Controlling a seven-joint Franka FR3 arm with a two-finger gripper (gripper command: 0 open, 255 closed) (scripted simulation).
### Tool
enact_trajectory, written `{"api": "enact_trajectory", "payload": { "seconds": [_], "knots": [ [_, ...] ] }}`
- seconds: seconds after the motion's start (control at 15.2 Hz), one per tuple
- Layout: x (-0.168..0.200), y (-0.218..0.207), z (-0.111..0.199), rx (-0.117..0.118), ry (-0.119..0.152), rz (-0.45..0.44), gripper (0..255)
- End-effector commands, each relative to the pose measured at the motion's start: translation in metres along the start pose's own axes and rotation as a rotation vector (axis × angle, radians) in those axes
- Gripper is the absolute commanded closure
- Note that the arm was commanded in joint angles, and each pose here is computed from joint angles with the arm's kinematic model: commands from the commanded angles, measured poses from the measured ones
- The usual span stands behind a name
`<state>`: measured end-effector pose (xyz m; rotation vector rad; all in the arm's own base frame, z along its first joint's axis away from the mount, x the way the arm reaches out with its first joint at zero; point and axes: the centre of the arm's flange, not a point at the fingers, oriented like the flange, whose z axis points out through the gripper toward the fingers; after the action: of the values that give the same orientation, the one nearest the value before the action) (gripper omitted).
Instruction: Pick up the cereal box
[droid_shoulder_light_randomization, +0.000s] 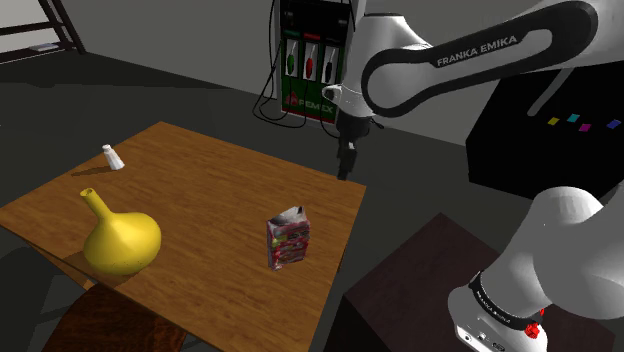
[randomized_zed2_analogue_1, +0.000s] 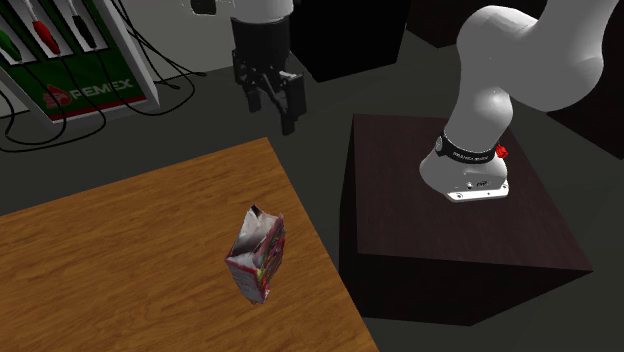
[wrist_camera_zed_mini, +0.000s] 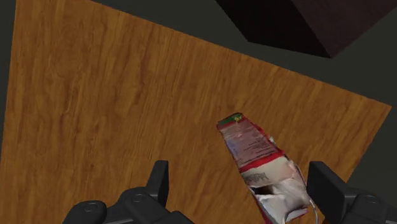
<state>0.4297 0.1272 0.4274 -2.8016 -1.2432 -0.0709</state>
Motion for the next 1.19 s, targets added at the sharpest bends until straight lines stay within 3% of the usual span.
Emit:
{"api": "enact_trajectory", "payload": {
  "seconds": [0.0,0.59,1.12],
  "knots": [
    [0.014,-0.011,0.017,0.004,0.016,-0.087,0],
    [0.087,-0.071,0.073,0.026,0.081,-0.463,0],
    [0.085,-0.071,0.114,0.026,0.083,-0.472,0]
  ]
}}
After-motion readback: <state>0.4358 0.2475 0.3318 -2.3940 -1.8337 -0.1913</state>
